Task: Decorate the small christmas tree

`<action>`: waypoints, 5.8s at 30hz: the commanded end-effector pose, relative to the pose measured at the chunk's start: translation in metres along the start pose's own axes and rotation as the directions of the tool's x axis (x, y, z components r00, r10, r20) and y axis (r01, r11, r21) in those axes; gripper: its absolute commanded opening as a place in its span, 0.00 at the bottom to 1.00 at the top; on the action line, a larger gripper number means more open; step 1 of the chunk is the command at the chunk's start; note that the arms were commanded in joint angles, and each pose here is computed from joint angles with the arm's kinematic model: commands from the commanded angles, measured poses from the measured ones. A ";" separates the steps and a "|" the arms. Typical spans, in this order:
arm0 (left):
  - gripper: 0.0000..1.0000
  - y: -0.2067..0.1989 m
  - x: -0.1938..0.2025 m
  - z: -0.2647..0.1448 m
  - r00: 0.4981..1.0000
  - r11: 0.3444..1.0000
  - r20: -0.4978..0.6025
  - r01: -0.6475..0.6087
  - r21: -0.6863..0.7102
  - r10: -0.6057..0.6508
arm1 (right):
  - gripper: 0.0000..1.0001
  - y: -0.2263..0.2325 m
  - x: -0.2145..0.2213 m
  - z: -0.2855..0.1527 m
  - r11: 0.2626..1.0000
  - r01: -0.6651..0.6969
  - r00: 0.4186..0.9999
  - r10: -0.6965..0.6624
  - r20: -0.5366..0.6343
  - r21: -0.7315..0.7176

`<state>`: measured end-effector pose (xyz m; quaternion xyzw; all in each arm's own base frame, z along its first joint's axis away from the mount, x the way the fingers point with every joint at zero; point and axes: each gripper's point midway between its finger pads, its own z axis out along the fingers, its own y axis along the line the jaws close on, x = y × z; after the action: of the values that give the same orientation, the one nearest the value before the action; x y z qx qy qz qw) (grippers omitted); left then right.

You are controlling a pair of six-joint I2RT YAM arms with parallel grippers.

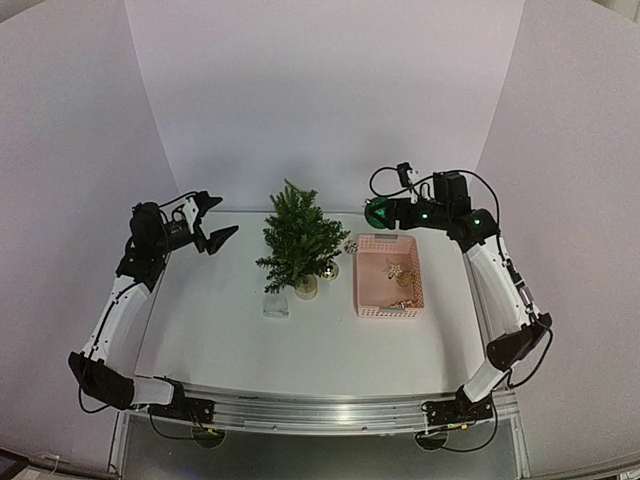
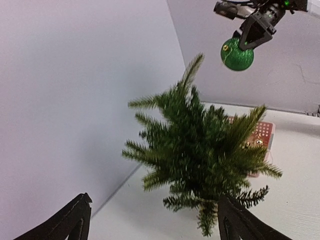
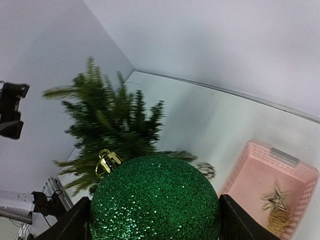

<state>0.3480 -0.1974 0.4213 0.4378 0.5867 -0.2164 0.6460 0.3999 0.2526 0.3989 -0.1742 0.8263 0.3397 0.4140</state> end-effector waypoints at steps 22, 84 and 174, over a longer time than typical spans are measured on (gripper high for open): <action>0.44 -0.106 -0.098 0.005 0.809 0.842 0.409 -0.516 0.154 0.421 | 0.63 0.241 0.002 0.053 0.805 0.231 0.952 -0.071 0.298 -0.547; 0.28 -0.118 -0.081 0.002 0.956 0.752 -0.051 0.260 0.606 -0.290 | 0.50 0.244 0.029 0.079 0.733 0.408 0.905 -0.245 0.348 -0.545; 0.00 -0.018 0.086 0.010 0.874 0.990 -0.484 -0.019 -0.141 -0.053 | 0.92 0.226 0.012 0.013 0.821 0.384 0.886 -0.198 0.420 -0.423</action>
<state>0.3418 -0.2039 0.3477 0.4326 0.7386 -0.1079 0.5057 0.2736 0.4370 0.4630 -0.3492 0.5940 0.5162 0.5087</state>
